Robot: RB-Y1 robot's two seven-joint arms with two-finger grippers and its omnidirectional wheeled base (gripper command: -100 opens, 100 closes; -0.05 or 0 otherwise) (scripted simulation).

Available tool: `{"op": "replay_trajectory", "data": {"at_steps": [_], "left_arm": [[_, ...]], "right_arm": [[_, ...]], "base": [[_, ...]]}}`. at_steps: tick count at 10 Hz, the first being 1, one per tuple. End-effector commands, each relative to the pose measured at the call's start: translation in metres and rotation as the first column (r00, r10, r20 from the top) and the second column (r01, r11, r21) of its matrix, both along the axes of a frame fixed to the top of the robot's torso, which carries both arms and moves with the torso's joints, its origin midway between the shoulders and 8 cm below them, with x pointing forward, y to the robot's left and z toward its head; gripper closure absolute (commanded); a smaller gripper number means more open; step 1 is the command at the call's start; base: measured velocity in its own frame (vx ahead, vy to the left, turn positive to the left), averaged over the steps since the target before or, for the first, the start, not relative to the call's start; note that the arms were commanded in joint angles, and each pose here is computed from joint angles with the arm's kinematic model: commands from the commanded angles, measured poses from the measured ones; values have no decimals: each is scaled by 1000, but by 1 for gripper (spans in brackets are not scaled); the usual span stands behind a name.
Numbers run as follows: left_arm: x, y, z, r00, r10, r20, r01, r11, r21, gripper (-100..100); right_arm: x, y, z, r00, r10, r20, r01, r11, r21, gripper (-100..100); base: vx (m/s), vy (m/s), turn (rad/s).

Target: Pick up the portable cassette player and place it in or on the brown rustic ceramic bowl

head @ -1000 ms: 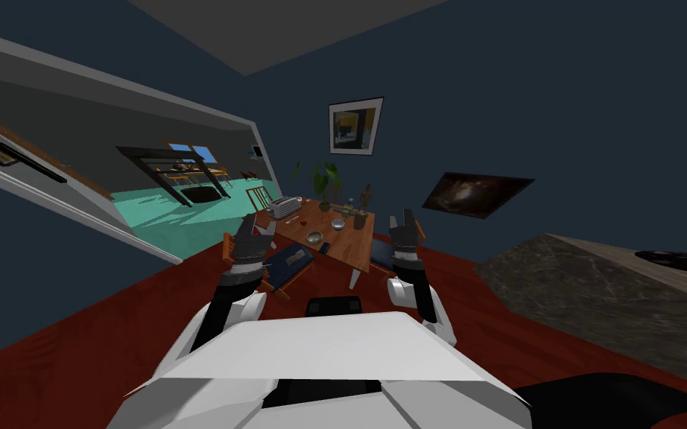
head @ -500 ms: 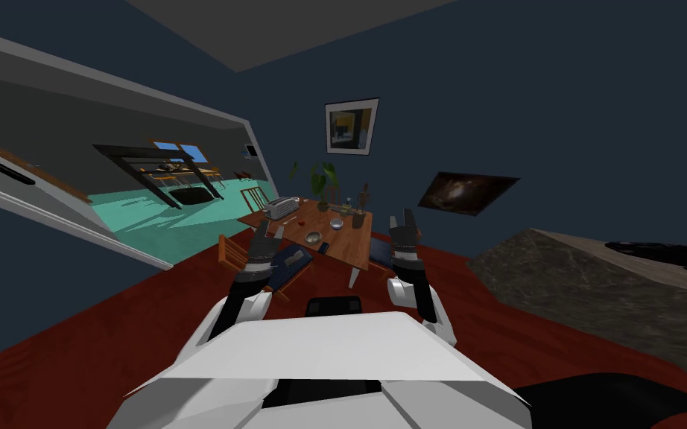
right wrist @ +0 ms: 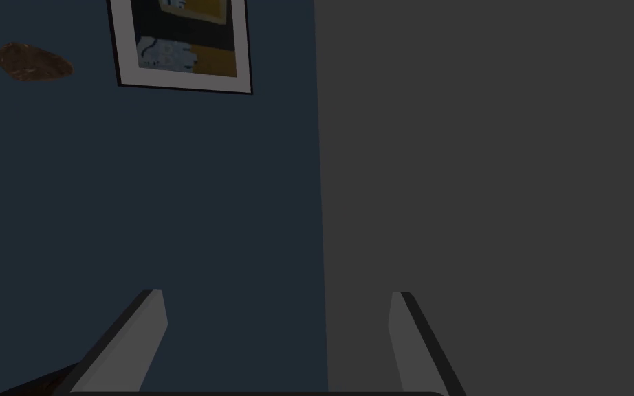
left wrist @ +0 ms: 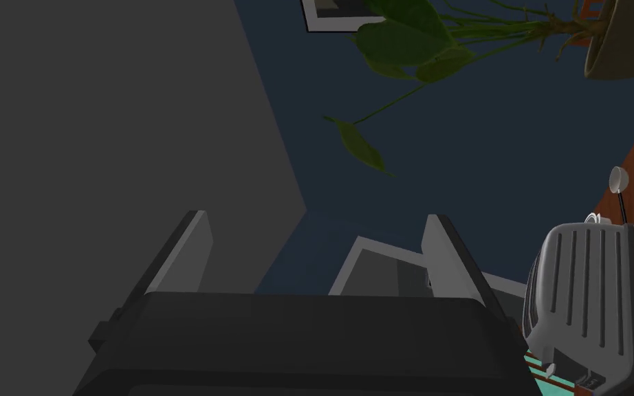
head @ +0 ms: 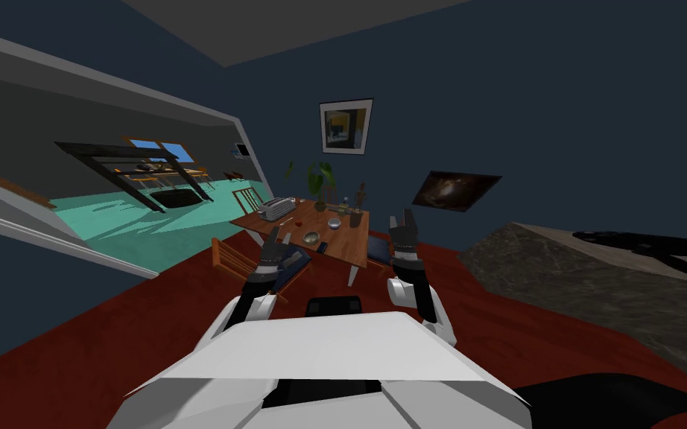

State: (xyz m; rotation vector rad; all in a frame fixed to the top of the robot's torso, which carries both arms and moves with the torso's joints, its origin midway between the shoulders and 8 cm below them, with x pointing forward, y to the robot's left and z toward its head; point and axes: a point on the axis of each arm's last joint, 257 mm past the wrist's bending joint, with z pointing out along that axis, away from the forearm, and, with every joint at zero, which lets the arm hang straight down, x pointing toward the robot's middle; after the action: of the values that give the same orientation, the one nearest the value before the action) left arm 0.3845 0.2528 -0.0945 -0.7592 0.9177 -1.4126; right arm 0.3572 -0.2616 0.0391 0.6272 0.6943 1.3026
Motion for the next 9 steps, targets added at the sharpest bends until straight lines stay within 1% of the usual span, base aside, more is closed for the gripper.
{"op": "replay_trajectory", "data": {"at_steps": [1, 2, 3, 4, 5, 6, 7, 8, 9], "left_arm": [[3, -2, -18, 999, -16, -30, 16, 1000, -7, -100], [4, -1, -26, 999, -13, -46, 13, 1000, -8, -100], [7, -4, -42, 997, -27, -72, 26, 1000, -14, -100], [7, -3, -46, 996, -26, -80, 25, 1000, -14, -100], [10, -7, -59, 994, -40, -102, 38, 999, -20, -100], [10, -6, -65, 993, -38, -115, 36, 999, -20, -100], [12, -10, -74, 991, -54, -126, 51, 998, -24, -100], [12, -8, -85, 988, -50, -149, 46, 999, -25, -100], [14, -13, -92, 985, -65, -158, 61, 998, -29, -100]], "right_arm": [[0, 0, 0, 1000, 0, 0, 0, 1000, 0, 0], [0, 0, 0, 1000, 0, 0, 0, 1000, 0, 0], [0, 0, 0, 1000, 0, 0, 0, 1000, 0, 0], [0, 0, 0, 1000, 0, 0, 0, 1000, 0, 0], [0, 0, 0, 1000, 0, 0, 0, 1000, 0, 0], [0, 0, 0, 1000, 0, 0, 0, 1000, 0, 0], [0, 0, 0, 1000, 0, 0, 0, 1000, 0, 0], [0, 0, 0, 1000, 0, 0, 0, 1000, 0, 0], [0, 0, 0, 1000, 0, 0, 0, 1000, 0, 0]], "base": [[-21, 14, -83], [-15, 13, -55], [-13, 15, -100], [-11, 16, -59], [-13, 20, -99], [-13, 18, -45], [-16, 18, -103], [-14, 17, -52], [-11, 18, -114]]}}
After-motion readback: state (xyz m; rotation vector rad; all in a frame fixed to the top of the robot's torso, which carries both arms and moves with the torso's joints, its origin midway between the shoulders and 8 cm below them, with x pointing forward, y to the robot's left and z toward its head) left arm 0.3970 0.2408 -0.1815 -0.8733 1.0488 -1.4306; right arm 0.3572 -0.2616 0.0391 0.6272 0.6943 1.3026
